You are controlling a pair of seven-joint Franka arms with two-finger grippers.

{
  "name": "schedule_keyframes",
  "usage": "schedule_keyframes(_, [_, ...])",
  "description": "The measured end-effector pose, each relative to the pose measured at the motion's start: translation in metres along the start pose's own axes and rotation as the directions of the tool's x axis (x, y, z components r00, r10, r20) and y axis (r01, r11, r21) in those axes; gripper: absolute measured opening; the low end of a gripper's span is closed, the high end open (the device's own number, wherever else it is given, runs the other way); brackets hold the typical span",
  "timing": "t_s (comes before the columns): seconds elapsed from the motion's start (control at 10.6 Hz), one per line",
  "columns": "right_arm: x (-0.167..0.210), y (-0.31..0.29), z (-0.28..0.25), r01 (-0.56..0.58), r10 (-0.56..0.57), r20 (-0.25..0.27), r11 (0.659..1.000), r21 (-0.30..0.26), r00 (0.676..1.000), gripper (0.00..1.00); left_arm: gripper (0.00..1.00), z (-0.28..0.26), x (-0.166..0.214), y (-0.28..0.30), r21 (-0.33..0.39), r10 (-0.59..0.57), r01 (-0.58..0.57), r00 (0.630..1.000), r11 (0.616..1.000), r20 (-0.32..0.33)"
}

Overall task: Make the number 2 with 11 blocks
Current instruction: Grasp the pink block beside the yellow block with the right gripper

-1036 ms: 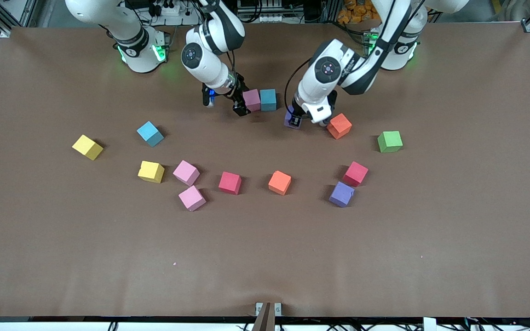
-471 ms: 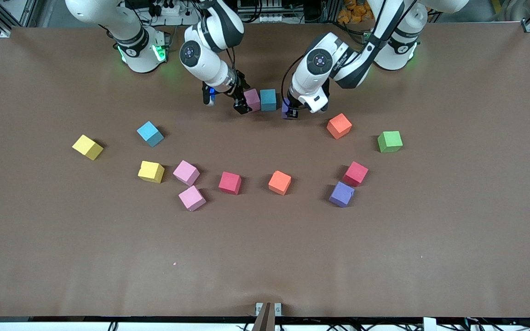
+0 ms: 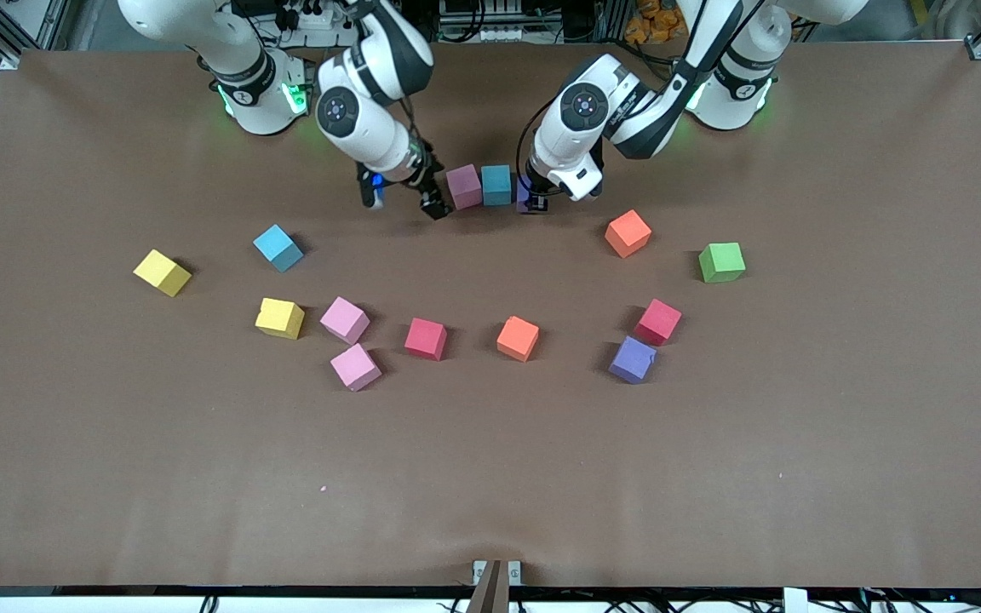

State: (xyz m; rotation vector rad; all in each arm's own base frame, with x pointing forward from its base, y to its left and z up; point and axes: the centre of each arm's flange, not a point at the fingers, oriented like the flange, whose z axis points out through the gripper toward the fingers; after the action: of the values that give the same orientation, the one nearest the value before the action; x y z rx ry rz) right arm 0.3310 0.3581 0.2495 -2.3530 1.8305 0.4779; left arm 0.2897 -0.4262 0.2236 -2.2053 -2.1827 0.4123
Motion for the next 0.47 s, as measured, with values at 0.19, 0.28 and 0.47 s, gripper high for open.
schedule_keyframes(0.19, [0.019,-0.021,-0.016,0.088,-0.086,-0.059,0.996,0.029,0.995,1.00,0.53,0.003,0.002,-0.002,0.005,-0.018,0.018,1.000,1.000,-0.006])
schedule_keyframes(0.28, [0.030,-0.032,-0.025,0.142,-0.139,-0.069,0.989,0.036,0.988,1.00,0.53,0.004,0.003,-0.004,0.007,-0.023,0.023,1.000,1.000,-0.009])
schedule_keyframes(0.47, [0.059,-0.055,-0.045,0.264,-0.260,-0.073,0.964,0.046,0.963,1.00,0.53,0.007,0.003,-0.008,0.013,-0.023,0.024,1.000,1.000,-0.014])
